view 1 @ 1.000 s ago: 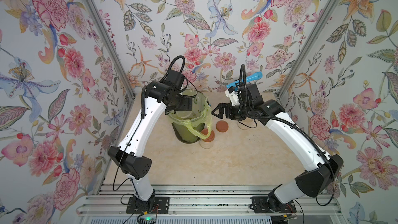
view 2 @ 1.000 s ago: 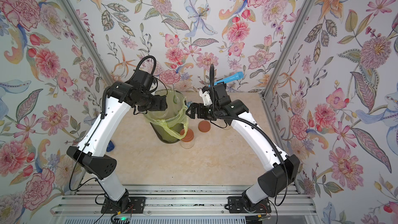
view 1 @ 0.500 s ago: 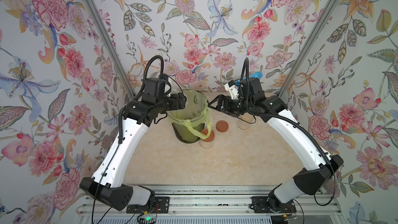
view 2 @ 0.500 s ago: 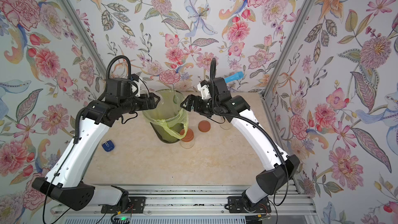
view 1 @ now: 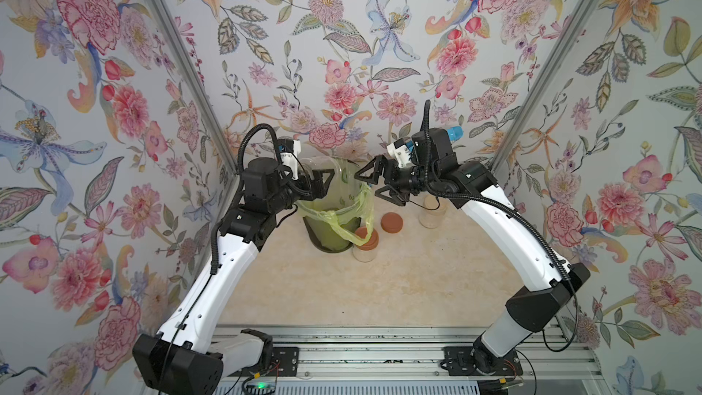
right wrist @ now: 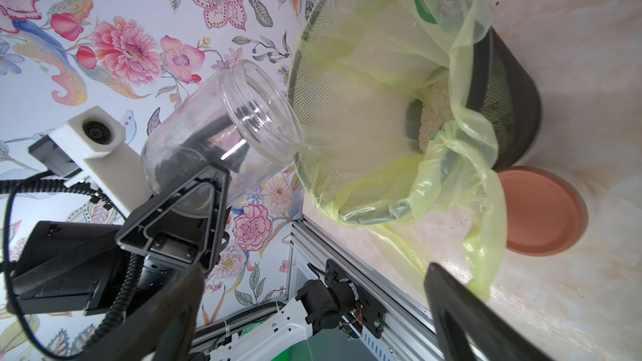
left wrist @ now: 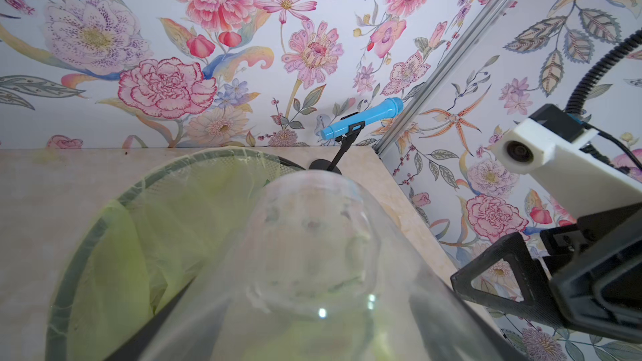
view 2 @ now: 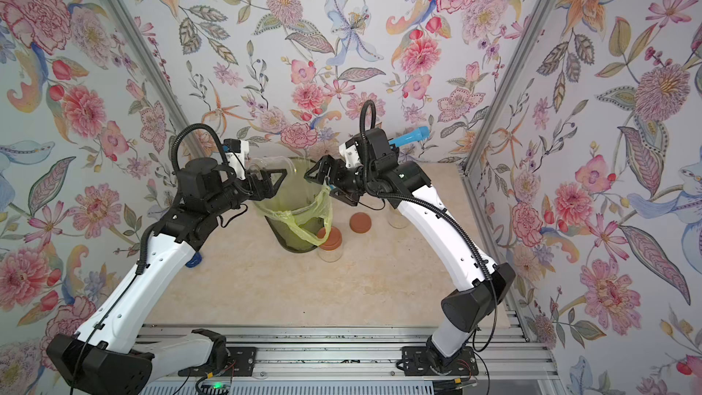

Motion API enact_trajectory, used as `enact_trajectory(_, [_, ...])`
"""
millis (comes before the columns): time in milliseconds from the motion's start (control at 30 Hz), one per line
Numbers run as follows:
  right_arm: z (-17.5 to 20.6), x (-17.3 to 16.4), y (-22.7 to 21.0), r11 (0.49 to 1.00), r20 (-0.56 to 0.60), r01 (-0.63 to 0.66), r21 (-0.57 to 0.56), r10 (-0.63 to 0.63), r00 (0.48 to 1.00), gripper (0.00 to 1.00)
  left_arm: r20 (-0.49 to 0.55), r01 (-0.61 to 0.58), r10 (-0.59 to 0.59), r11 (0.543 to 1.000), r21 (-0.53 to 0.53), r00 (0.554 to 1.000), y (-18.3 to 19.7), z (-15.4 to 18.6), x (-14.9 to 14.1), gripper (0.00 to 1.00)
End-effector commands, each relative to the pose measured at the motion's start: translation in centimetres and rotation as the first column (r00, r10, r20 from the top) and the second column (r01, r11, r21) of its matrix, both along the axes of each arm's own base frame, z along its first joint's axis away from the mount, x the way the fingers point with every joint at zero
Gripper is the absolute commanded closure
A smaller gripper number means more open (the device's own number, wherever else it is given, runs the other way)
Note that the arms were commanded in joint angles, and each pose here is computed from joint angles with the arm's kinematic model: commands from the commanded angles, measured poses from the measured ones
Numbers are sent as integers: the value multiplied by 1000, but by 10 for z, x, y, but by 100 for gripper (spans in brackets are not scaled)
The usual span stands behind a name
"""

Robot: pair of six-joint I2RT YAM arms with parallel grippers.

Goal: Empty moldy rice from jars
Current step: Place the jar at the center of the board.

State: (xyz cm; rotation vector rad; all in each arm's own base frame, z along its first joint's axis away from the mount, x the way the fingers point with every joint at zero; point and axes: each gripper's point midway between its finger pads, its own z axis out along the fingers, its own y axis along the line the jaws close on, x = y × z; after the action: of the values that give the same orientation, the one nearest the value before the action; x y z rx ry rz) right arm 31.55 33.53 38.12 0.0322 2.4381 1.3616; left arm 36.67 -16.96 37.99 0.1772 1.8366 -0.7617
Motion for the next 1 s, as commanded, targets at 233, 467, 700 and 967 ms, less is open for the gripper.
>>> enact_trajectory(233, [24, 8, 14, 991, -124, 66, 115, -51, 991, 0, 390, 103, -100, 995, 13, 916, -7, 57, -23, 100])
enact_trajectory(467, [31, 7, 22, 980, -198, 78, 185, -40, 979, 0, 514, -22, -7, 998, 51, 858, 12, 58, -28, 100])
enact_trajectory(700, [30, 0, 45, 974, -224, 46, 223, 6, 975, 0, 507, -21, -26, 996, 86, 862, 9, 49, -24, 100])
enact_trajectory(967, [30, 6, 64, 966, -222, 23, 257, 36, 974, 0, 503, -23, -9, 998, 57, 864, 7, 49, -28, 100])
